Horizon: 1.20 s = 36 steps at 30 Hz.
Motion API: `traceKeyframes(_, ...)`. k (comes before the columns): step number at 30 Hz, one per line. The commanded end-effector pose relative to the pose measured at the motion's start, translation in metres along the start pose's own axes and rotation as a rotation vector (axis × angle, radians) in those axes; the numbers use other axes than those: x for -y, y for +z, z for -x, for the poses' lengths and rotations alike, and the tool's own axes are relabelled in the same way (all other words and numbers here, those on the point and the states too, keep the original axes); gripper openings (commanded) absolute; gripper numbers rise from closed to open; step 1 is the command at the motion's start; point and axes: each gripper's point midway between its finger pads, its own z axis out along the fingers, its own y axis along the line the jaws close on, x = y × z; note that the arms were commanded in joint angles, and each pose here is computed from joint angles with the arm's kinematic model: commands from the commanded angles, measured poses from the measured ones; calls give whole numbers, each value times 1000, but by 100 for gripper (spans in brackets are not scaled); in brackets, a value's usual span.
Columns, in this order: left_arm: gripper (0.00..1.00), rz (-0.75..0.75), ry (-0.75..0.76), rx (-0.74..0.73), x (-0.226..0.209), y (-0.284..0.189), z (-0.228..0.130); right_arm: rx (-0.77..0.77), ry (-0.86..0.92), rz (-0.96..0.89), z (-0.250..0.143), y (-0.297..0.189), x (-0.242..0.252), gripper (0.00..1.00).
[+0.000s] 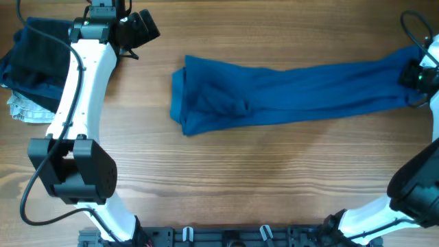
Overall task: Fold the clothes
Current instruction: 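Lift the strip's right end and fold it leftward over the middle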
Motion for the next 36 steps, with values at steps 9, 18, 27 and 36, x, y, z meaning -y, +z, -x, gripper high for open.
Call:
traceKeyframes(9, 100, 2, -7, 12, 0, -2, 3, -84, 13, 322, 2, -20, -212, 4)
traceKeyframes(18, 100, 2, -7, 11, 0, -2, 3, -213, -153, 331, -80, -25, -354, 4)
traceKeyframes(27, 100, 2, -7, 12, 0, -2, 3, -324, -324, 591, -133, -29, -423, 68)
traceKeyframes(36, 100, 1, -7, 11, 0, -2, 3, -158, -230, 461, -47, -98, -355, 73)
